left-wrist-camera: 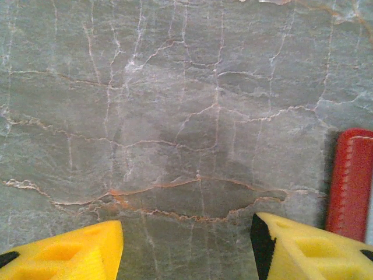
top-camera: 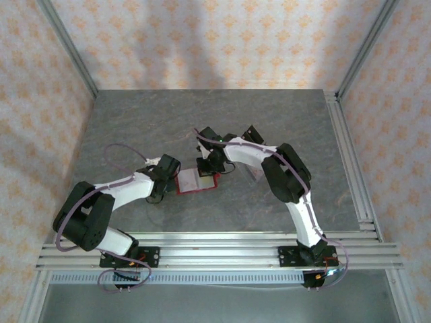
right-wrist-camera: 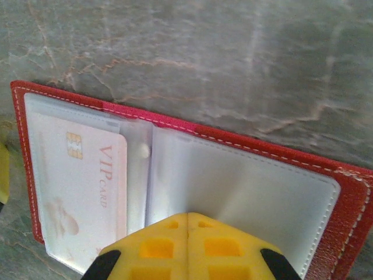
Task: Put the credit cards into the card holder
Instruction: Insert the credit card into the card slot.
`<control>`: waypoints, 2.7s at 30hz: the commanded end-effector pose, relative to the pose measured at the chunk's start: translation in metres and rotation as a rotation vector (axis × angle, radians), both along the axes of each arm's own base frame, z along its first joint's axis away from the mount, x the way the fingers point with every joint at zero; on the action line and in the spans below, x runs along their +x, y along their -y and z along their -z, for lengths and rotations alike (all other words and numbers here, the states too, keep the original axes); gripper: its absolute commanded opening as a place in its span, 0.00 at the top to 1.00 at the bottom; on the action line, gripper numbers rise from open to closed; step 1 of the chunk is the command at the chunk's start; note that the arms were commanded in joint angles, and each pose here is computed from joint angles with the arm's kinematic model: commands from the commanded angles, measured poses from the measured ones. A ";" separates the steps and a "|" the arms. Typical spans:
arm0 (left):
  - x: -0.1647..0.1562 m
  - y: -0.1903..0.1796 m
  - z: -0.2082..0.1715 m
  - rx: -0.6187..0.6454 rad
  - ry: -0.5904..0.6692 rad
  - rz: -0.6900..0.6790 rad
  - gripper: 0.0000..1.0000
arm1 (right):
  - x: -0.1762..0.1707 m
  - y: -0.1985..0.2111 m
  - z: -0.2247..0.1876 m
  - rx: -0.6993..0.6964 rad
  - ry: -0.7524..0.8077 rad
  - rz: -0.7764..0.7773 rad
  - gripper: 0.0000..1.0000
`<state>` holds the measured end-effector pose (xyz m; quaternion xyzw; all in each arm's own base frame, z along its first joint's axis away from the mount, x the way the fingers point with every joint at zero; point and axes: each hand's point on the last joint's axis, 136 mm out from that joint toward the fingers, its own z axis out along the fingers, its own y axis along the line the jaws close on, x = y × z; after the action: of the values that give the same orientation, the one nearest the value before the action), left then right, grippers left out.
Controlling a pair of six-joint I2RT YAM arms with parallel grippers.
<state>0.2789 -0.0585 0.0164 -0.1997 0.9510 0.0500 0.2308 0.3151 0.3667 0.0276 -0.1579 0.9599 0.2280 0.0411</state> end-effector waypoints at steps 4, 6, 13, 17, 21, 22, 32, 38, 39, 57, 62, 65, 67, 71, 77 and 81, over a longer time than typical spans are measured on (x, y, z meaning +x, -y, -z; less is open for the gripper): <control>0.003 -0.001 -0.009 0.036 0.004 0.022 0.39 | -0.003 0.034 0.009 -0.060 0.008 0.076 1.00; 0.004 0.000 -0.009 0.032 0.005 0.025 0.39 | -0.005 0.031 0.005 -0.039 0.000 0.072 1.00; 0.011 0.008 -0.017 0.006 0.027 0.052 0.39 | 0.000 0.017 -0.025 0.031 0.027 0.062 1.00; 0.016 0.018 -0.020 -0.012 0.037 0.076 0.39 | 0.001 0.011 -0.036 0.048 0.040 0.050 1.00; 0.019 0.025 -0.020 -0.010 0.035 0.096 0.39 | 0.000 0.004 -0.036 0.054 0.034 0.041 1.00; 0.020 0.027 -0.018 -0.010 0.032 0.098 0.39 | -0.001 0.002 -0.033 0.051 0.028 0.038 1.00; 0.018 0.029 -0.006 0.002 0.010 0.095 0.39 | -0.009 -0.012 -0.012 0.027 -0.005 0.007 1.00; 0.016 0.029 -0.001 0.006 0.003 0.095 0.40 | -0.011 -0.014 -0.010 0.021 -0.005 0.000 1.00; 0.016 0.029 -0.001 0.006 0.002 0.096 0.40 | -0.011 -0.013 -0.010 0.019 -0.002 0.000 1.00; 0.015 0.029 0.004 0.007 -0.008 0.098 0.40 | -0.012 0.007 -0.019 0.010 0.018 0.016 1.00; 0.016 0.030 0.004 0.006 -0.007 0.101 0.40 | -0.013 0.005 -0.007 0.005 -0.005 0.014 1.00; 0.016 0.030 0.005 0.007 -0.007 0.100 0.40 | -0.016 -0.001 -0.004 0.006 -0.016 0.001 1.00; 0.016 0.031 0.005 0.006 -0.008 0.101 0.40 | -0.017 -0.006 -0.001 0.007 -0.022 -0.009 1.00; 0.016 0.031 0.006 0.006 -0.010 0.103 0.40 | -0.021 -0.016 -0.001 0.008 -0.030 -0.035 1.00; 0.015 0.032 0.007 0.006 -0.012 0.104 0.40 | -0.016 -0.007 -0.022 0.009 0.022 -0.018 1.00; 0.015 0.032 0.007 0.006 -0.011 0.105 0.40 | -0.011 0.011 -0.037 -0.002 0.065 0.022 0.89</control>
<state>0.2951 -0.0891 0.0164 -0.1491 0.9601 0.0396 0.2331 0.2974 0.3723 0.0380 -0.1625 0.9581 0.2323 0.0413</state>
